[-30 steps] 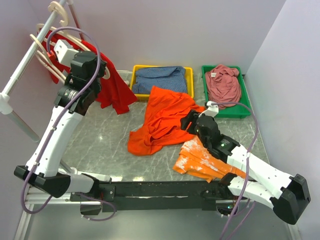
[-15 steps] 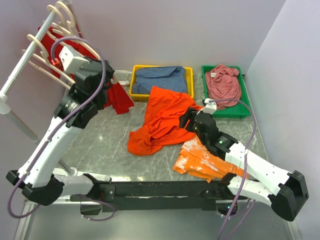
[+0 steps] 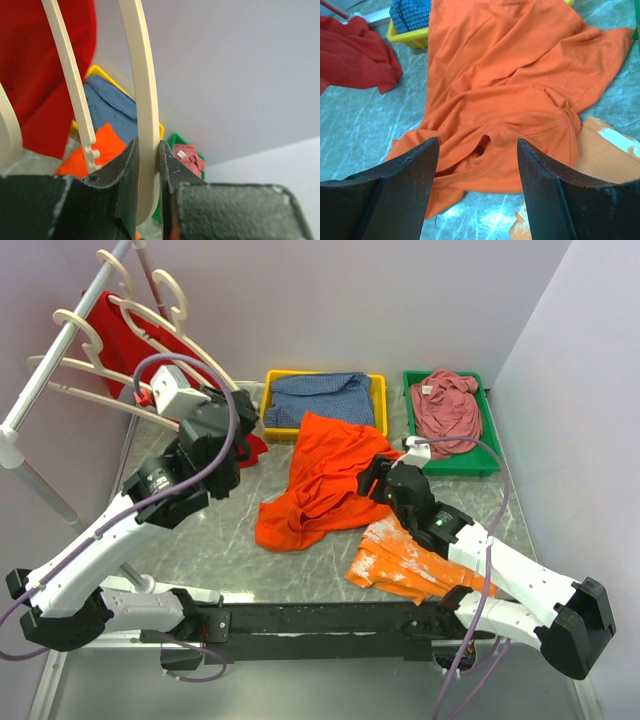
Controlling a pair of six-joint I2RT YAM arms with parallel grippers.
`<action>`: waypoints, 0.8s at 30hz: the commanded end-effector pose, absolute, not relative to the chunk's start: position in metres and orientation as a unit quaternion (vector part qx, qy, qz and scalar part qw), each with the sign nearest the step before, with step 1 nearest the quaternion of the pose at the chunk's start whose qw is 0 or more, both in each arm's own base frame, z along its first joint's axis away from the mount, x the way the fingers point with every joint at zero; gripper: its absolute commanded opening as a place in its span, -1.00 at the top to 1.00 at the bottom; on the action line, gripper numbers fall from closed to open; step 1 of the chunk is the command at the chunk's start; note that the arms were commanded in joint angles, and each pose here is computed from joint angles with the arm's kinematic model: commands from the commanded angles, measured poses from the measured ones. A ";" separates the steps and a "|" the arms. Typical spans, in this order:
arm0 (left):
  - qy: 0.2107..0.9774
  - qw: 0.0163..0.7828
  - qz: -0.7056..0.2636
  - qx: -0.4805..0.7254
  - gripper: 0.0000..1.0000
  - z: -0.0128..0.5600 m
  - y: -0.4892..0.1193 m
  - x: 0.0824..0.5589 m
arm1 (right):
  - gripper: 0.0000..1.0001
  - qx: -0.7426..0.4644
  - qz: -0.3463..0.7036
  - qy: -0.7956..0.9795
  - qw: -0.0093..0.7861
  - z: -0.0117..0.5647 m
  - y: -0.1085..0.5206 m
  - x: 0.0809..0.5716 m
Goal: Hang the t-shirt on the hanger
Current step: Pick up the hanger from the clothesline.
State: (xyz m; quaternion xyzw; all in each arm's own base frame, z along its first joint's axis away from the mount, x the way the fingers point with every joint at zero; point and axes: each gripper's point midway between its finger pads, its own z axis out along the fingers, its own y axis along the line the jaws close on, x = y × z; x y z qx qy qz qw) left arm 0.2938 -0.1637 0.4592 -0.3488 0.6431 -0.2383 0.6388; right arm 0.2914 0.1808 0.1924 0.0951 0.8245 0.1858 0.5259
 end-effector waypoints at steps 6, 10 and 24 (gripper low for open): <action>0.636 0.660 -0.217 -0.336 0.98 0.457 -0.190 0.252 | -0.43 0.101 0.197 0.804 0.552 0.220 0.186 0.305; 0.640 0.682 -0.181 -0.305 0.98 0.459 -0.204 0.238 | -0.43 0.105 0.195 0.800 0.558 0.227 0.184 0.307; 0.677 0.659 -0.329 -0.001 0.98 0.488 -0.305 0.193 | -0.43 0.126 0.187 0.788 0.573 0.244 0.164 0.297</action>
